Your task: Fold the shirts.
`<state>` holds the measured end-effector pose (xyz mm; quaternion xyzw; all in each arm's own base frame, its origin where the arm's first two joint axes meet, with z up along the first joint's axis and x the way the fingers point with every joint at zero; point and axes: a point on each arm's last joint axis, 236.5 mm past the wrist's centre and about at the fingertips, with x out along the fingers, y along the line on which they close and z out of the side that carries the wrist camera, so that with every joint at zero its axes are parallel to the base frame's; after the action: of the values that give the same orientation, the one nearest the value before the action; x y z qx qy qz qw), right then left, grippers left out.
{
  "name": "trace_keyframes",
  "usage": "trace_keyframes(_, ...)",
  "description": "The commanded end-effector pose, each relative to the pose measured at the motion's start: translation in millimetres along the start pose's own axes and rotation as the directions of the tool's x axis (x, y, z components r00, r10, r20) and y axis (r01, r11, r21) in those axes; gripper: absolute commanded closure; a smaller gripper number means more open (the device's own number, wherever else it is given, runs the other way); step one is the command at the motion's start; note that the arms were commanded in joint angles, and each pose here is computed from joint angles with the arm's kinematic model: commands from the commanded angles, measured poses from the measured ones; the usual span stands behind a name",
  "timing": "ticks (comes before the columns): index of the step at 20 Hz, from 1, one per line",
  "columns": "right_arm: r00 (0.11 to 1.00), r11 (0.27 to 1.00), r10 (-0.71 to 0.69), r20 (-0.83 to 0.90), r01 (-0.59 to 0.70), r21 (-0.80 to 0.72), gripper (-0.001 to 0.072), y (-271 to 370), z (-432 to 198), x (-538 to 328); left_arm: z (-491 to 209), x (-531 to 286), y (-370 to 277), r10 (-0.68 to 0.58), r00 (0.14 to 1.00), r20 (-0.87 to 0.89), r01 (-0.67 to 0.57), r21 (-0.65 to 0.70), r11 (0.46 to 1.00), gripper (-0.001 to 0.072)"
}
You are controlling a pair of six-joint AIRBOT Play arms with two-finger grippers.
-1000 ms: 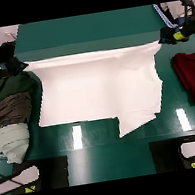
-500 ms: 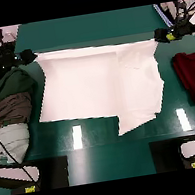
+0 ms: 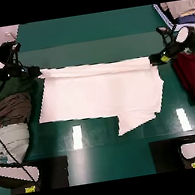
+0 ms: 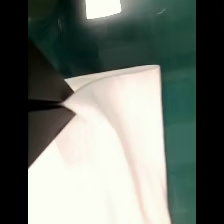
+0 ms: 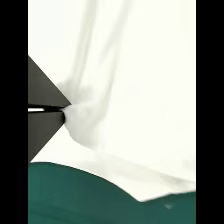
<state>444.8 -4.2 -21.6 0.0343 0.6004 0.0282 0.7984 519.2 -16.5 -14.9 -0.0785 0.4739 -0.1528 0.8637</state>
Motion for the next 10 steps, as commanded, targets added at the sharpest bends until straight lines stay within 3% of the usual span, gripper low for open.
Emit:
trace_keyframes(1, 1.0, 1.0, -0.002, -0.017, 0.002, 0.023, 0.0695, 2, -25, 11, -20, 3, 1, 0.0, 0.998, -0.069, 0.0, 0.004, 1.0, 0.0685)
trace_keyframes(3, 0.999, 1.0, 0.008, -0.031, -0.007, 0.029, 0.0687, 4, -32, 11, -30, 2, -4, -0.022, 0.993, -0.112, 0.02, -0.021, 1.0, 0.0674)
trace_keyframes(4, 0.999, 0.999, 0.028, -0.035, -0.026, 0.04, 0.0586, 9, -33, 10, -35, 2, -7, -0.033, 0.991, -0.132, 0.03, -0.025, 0.999, 0.0454)
trace_keyframes(5, 0.998, 0.997, 0.05, -0.04, -0.047, 0.06, 0.0385, 11, -35, 8, -39, 1, -9, -0.041, 0.988, -0.148, 0.037, -0.035, 0.999, 0.0225)
trace_keyframes(6, 0.996, 0.994, 0.076, -0.049, -0.072, 0.083, 0.0347, 14, -37, 6, -42, -1, -11, -0.051, 0.985, -0.166, 0.045, -0.039, 0.998, 0.0204)
trace_keyframes(10, 0.979, 0.975, 0.182, -0.09, -0.168, 0.145, 0.0346, 22, -55, -27, -68, -33, -5, -0.071, 0.946, -0.316, 0.031, -0.128, 0.991, 0.0207)
